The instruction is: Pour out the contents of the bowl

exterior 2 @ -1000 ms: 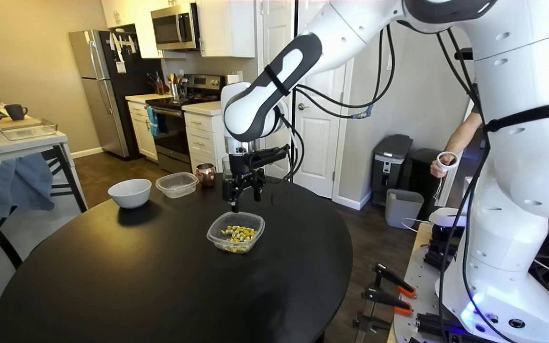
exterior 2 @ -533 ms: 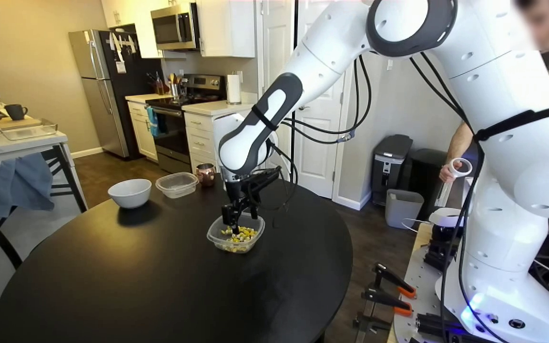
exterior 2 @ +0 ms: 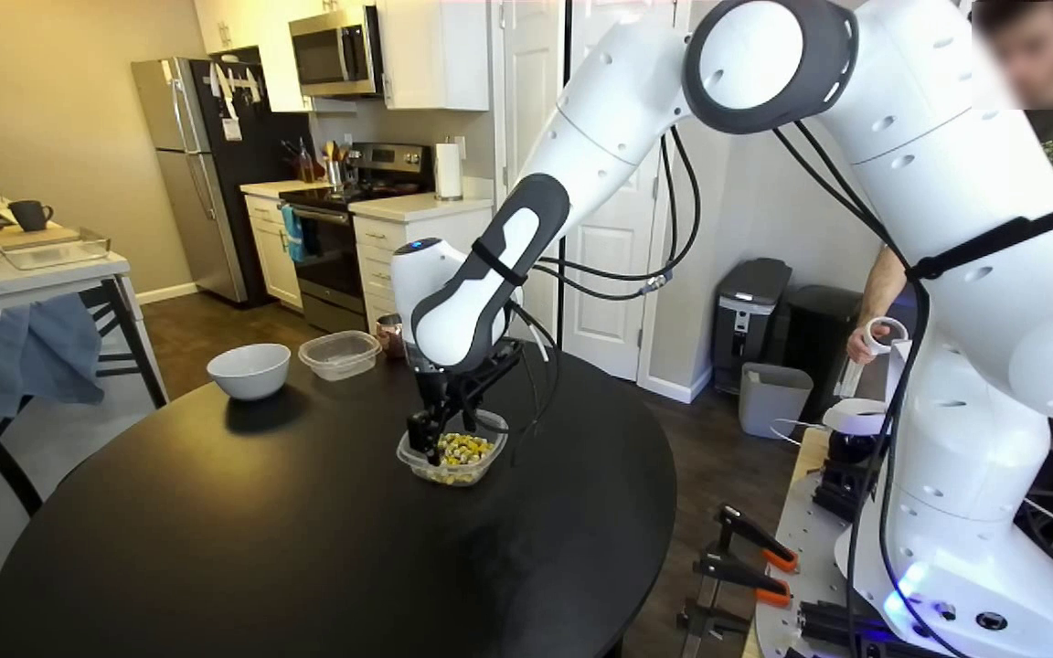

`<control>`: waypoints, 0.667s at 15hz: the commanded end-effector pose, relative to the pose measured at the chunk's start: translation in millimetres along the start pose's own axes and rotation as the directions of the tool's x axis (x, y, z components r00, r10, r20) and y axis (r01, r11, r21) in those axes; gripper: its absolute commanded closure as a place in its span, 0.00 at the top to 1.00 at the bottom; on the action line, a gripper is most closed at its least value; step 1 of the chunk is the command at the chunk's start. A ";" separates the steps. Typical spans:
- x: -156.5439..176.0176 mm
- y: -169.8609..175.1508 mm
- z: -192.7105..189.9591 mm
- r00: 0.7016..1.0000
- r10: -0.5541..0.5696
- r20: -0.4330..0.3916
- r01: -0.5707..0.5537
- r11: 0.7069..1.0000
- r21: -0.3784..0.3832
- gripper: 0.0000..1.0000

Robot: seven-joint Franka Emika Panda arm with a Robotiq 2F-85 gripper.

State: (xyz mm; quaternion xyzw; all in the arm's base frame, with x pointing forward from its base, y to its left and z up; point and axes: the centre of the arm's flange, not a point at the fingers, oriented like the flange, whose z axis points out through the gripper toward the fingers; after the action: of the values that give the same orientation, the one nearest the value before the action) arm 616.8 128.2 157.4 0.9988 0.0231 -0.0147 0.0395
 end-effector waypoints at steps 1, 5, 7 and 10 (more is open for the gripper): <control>-0.4 -8.5 15.0 1.000 0.012 -0.009 -0.012 1.000 -0.027 1.00; -6.2 -15.2 28.1 1.000 -0.016 0.020 0.016 0.999 -0.028 0.60; -7.4 -16.7 29.5 0.999 -0.017 0.031 0.018 0.999 -0.028 0.82; -6.4 -16.0 28.6 0.999 -0.018 0.036 0.018 1.000 -0.024 0.97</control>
State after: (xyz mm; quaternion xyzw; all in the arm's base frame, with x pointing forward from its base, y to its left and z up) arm 605.9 142.0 126.7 0.9978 0.0322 -0.0348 0.0471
